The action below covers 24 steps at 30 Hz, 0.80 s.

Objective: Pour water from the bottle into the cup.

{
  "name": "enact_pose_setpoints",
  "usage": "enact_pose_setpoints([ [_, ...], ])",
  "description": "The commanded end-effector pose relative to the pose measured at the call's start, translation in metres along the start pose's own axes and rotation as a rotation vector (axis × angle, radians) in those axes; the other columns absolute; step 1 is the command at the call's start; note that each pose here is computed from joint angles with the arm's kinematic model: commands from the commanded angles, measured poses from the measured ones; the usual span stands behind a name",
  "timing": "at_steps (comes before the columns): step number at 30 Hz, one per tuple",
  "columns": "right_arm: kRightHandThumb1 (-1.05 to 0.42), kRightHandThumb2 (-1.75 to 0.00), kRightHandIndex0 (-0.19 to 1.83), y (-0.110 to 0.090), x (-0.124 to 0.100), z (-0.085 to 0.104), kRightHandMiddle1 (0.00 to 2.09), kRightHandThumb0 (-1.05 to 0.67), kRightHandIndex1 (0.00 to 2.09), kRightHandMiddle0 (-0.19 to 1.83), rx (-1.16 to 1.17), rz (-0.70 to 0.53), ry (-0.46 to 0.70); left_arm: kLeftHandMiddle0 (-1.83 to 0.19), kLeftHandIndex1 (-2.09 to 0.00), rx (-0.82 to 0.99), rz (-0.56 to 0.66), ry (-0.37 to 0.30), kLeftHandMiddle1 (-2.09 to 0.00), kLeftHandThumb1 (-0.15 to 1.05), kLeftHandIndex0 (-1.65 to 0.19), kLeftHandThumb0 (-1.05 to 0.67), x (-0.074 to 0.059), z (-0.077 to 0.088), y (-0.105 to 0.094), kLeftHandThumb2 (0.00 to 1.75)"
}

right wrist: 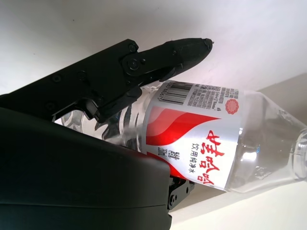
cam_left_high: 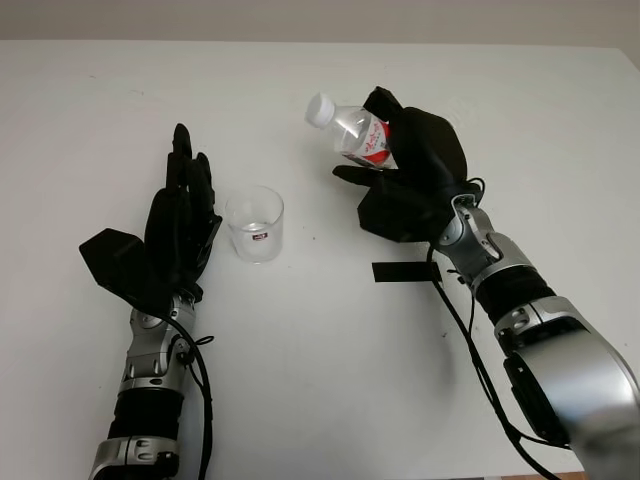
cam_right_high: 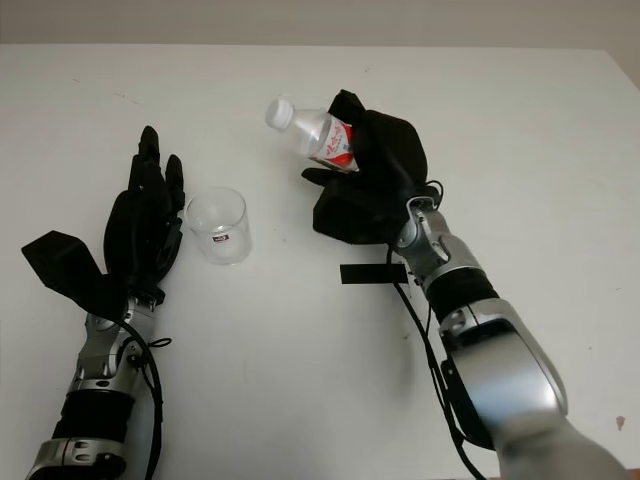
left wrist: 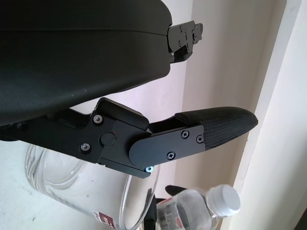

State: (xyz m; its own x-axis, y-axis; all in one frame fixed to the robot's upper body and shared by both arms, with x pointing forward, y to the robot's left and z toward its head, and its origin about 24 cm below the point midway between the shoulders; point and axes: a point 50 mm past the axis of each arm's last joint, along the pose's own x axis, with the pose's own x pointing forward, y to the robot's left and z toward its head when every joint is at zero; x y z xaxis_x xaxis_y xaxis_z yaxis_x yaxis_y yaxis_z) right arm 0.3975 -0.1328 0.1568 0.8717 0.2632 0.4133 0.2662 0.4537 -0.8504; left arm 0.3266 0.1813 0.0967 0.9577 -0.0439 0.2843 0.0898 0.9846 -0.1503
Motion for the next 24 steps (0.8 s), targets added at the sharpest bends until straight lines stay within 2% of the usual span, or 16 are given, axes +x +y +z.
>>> enact_pose_setpoints([
  [1,-1.05,-0.26,1.37,-0.008,0.010,0.009,2.09,-0.43,2.09,1.01,-0.017,-0.032,-0.047,0.18,-0.03,-0.001,0.002,-0.018,-0.05,1.05,0.19,-0.83,0.002,0.002,-0.002,0.69],
  [8,-1.05,-0.22,1.41,-0.003,0.013,0.022,2.09,-0.43,2.09,1.03,-0.030,-0.063,-0.096,0.16,-0.04,-0.012,0.006,-0.011,-0.06,1.05,0.18,-0.82,0.002,0.000,-0.005,0.68],
  [24,-1.05,-0.24,1.49,-0.011,0.020,0.040,2.09,-0.42,2.09,1.07,-0.198,-0.176,-0.299,0.16,-0.05,-0.017,0.018,-0.015,-0.06,1.05,0.18,-0.82,0.003,-0.001,-0.008,0.70],
])
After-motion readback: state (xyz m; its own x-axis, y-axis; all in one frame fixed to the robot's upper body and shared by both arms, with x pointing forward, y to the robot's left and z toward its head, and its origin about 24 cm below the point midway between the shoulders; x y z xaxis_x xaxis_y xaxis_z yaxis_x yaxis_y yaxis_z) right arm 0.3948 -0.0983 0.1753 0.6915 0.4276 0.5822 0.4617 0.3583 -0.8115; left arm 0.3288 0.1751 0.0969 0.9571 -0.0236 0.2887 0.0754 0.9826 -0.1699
